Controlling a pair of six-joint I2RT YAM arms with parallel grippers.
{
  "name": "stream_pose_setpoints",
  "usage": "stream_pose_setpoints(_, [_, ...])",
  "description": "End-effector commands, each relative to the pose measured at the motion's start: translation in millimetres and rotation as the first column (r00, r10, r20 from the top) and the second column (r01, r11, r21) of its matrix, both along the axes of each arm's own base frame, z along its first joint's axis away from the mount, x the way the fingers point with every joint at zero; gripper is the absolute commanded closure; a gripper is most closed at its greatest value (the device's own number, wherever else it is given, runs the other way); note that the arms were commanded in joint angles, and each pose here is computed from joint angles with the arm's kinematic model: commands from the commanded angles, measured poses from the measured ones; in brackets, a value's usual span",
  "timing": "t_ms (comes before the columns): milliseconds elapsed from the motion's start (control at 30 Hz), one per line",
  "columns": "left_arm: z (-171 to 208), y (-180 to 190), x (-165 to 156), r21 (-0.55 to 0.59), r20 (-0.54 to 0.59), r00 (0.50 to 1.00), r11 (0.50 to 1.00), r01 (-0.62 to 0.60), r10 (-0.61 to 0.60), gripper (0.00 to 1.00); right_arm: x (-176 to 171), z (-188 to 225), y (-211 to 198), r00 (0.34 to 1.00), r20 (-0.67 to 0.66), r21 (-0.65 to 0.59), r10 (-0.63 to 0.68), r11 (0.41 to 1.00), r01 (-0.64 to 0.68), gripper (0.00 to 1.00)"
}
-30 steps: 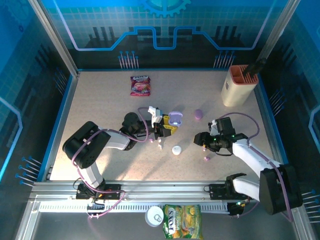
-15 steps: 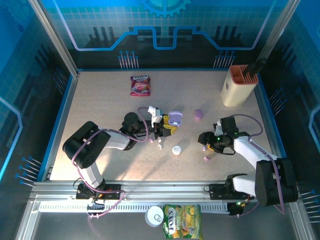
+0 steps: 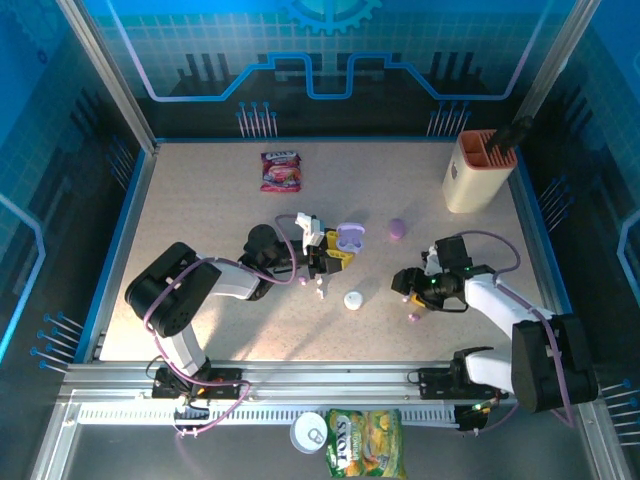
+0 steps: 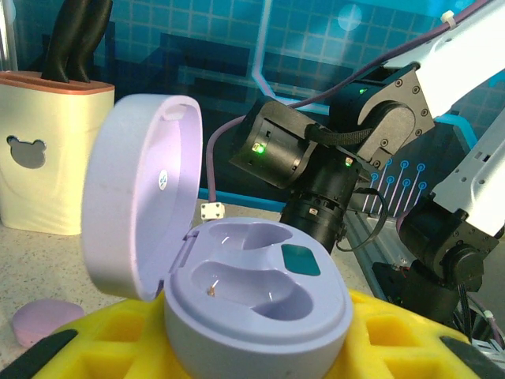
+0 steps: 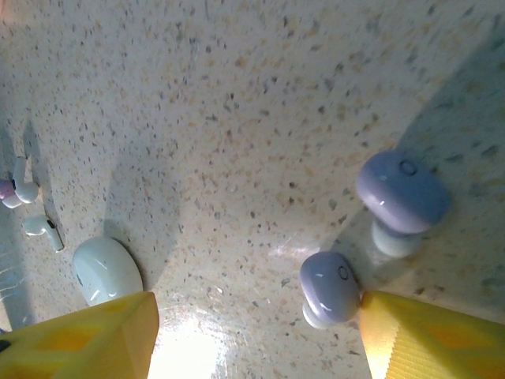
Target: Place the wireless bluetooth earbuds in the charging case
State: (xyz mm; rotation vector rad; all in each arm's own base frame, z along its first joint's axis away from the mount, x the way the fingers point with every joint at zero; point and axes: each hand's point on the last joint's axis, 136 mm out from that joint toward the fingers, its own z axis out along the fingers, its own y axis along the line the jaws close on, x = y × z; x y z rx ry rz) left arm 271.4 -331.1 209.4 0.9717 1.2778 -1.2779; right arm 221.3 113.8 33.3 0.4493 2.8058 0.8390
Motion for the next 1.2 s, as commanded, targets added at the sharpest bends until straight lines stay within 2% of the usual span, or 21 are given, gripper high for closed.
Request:
stream_pose_setpoints(0, [12.3, 0.8, -2.3, -0.022, 0.062, 0.998, 1.000, 0.022, -0.021, 0.62, -11.7, 0.9, 10.3, 1.000, -0.028, 0.029, 0.014, 0.999, -0.013, 0.32])
stream_pose_setpoints(133, [12.1, 1.5, -3.4, -0.021, 0.061, 0.998, 1.000, 0.022, -0.021, 0.62, -13.5, 3.7, 12.8, 0.999, -0.027, 0.030, 0.018, 0.999, -0.017, 0.32])
stream_pose_setpoints(300, [13.6, 2.7, -4.2, -0.023, 0.066, 0.998, 1.000, 0.020, -0.018, 0.62, -11.6, 9.3, 0.1, 1.000, 0.010, -0.028, -0.008, 1.000, 0.008, 0.32])
stream_pose_setpoints(500, [16.0, 2.4, -4.5, -0.026, 0.070, 0.997, 0.999, 0.024, -0.022, 0.62, 3.1, 11.1, -6.4, 0.997, 0.028, 0.049, -0.077, 0.996, 0.075, 0.37])
stream_pose_setpoints(700, [18.2, 3.2, -5.4, -0.029, 0.073, 0.997, 0.999, 0.024, -0.022, 0.62, 11.6, 2.0, -2.2, 0.996, 0.002, 0.108, -0.086, 0.990, 0.086, 0.43])
stream_pose_setpoints(967, [18.2, 2.9, -5.2, -0.030, 0.072, 0.997, 0.999, 0.025, -0.023, 0.62, 8.6, -7.6, -1.7, 0.997, -0.020, 0.105, -0.076, 0.991, 0.077, 0.41])
stream_pose_setpoints(1167, [18.0, 1.6, -4.0, -0.030, 0.070, 0.997, 0.999, 0.028, -0.026, 0.62, 4.2, -10.3, 3.9, 0.997, -0.039, 0.144, -0.065, 0.987, 0.070, 0.44])
